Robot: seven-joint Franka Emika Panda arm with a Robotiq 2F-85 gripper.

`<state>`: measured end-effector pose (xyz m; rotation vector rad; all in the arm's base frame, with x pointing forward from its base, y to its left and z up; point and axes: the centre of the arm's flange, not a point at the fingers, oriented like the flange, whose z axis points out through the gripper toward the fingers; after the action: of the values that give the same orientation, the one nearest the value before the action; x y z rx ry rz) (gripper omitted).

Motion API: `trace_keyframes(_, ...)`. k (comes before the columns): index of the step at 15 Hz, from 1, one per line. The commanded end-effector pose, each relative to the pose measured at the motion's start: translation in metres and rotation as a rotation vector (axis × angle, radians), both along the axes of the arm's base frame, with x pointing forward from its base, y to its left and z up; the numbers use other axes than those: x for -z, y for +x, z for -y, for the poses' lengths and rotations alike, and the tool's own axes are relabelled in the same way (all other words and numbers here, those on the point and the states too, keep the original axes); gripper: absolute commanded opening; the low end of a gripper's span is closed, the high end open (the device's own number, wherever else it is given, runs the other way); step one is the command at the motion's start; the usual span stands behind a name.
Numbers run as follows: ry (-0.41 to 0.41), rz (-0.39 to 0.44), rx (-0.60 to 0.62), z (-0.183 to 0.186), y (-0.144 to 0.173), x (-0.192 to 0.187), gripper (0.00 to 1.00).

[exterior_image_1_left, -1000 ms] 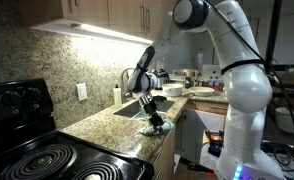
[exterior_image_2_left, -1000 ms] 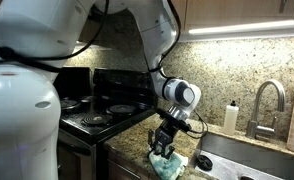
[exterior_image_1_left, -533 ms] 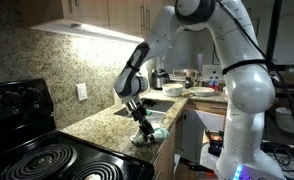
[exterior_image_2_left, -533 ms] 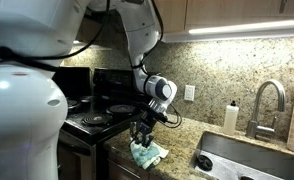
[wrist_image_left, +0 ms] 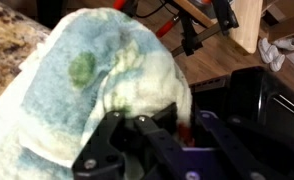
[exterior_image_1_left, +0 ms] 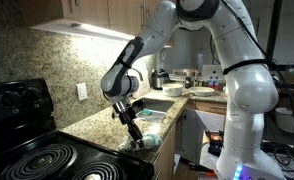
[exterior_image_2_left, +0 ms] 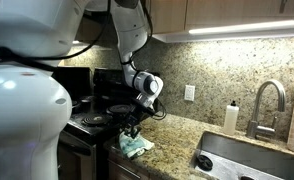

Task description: Wipe the counter with the cloth

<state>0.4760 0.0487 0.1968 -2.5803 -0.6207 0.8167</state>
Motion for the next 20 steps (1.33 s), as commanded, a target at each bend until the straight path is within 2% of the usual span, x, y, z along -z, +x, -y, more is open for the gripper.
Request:
trace_keyframes(1,0.005,0.047,0.018,0.022,0.016,-0.014,0.08)
trace_keyframes(5,-0.072,0.048,0.119,0.079,0.023,-0.008,0.07)
trace_keyframes(11,-0.163,0.001,0.258,0.147,0.003,0.020,0.08)
trace_keyframes(20,-0.334,0.007,0.451,0.262,-0.009,0.002,0.08)
